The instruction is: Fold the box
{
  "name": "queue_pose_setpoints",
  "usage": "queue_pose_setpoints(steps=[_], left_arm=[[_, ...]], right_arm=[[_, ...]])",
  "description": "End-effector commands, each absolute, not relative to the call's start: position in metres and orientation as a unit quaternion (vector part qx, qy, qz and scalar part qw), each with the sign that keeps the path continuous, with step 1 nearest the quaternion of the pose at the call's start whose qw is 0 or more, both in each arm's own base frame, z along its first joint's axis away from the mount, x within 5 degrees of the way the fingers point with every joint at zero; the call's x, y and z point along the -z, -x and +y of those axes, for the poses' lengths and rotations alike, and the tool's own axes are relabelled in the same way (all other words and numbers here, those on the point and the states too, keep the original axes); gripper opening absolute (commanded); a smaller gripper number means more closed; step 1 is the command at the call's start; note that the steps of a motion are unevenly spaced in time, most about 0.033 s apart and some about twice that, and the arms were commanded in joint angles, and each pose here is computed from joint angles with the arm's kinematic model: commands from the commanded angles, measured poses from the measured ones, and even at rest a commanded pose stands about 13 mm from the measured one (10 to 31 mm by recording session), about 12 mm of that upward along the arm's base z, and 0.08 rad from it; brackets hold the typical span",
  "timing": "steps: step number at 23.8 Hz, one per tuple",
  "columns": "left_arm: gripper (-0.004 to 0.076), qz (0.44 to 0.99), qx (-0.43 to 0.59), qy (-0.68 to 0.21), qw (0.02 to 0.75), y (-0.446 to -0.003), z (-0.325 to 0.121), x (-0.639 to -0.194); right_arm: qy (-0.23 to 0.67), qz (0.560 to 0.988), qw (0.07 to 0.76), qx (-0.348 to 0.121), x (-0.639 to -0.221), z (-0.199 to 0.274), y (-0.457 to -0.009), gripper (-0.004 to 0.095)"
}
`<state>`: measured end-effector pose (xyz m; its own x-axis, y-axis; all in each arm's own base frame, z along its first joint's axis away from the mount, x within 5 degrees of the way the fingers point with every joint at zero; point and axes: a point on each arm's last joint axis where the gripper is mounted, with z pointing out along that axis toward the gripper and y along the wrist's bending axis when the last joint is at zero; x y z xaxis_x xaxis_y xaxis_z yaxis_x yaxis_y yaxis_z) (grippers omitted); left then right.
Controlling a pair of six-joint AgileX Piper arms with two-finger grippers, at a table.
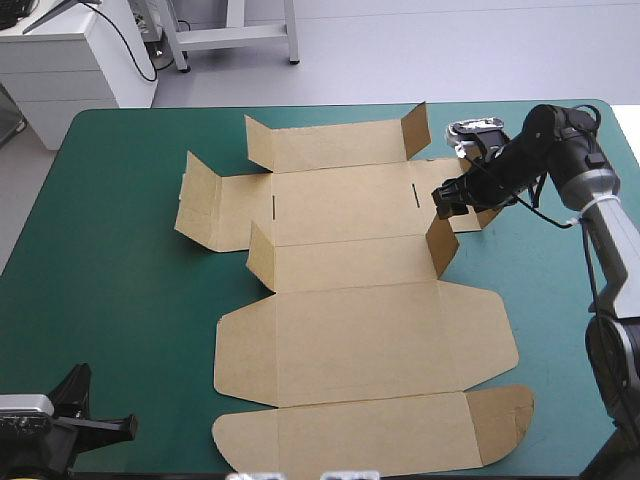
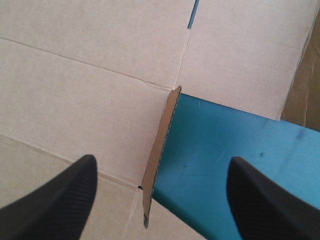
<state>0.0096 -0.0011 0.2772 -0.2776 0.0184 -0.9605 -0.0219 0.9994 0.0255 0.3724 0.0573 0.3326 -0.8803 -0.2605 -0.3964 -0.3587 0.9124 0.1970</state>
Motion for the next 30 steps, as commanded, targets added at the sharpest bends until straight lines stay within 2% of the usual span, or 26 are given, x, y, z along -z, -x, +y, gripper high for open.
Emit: queue_pose_setpoints(steps=[1,7,14,16,17,20,21,22,26,28,30], left_arm=[[-0.0008,0.767,-0.013,0.003,0.642,-0.007,-0.002,-0.29],[-0.0008,0.767,-0.013,0.003,0.642,-0.007,-0.002,-0.29],[-0.0008,0.767,-0.013,0.003,0.642,-0.007,-0.002,-0.29],[-0.0008,0.767,-0.013,0.003,0.642,-0.007,-0.002,-0.29],[-0.0008,0.767,-0.013,0.003,0.642,-0.007,-0.002,-0.29],[-0.0008,0.767,-0.013,0.003,0.642,-0.007,-0.002,-0.29],[-0.0008,0.767,-0.013,0.003,0.642,-0.007,-0.002,-0.29],[-0.0008,0.767,-0.013,0.003,0.642,-0.007,-0.002,-0.29],[-0.0008,0.767,-0.013,0.003,0.642,-0.007,-0.002,-0.29],[-0.0008,0.767,-0.013,0.003,0.642,-0.007,-0.002,-0.29],[-0.0008,0.767,-0.013,0.003,0.642,-0.007,-0.002,-0.29]], right_arm=[[0.166,0.956,0.199,-0.14,-0.345,0.059,-0.374,0.0822],[0.165,0.963,0.154,-0.146,-0.312,0.071,-0.389,0.0821],[0.172,0.971,0.107,-0.13,-0.279,0.092,-0.398,0.0814],[0.155,0.975,0.097,-0.129,-0.273,0.094,-0.4,0.0772],[0.15,0.976,0.095,-0.13,-0.271,0.094,-0.4,0.0737],[0.15,0.976,0.093,-0.128,-0.269,0.094,-0.401,0.0293],[0.152,0.975,0.099,-0.128,-0.272,0.094,-0.402,0.0044],[0.152,0.975,0.102,-0.127,-0.274,0.094,-0.403,-0.0017],[0.163,0.967,0.135,-0.14,-0.292,0.097,-0.408,-0.0021],[0.219,0.949,0.161,-0.162,-0.303,0.103,-0.41,-0.0021],[0.278,0.93,0.18,-0.159,-0.307,0.107,-0.413,-0.0021]])
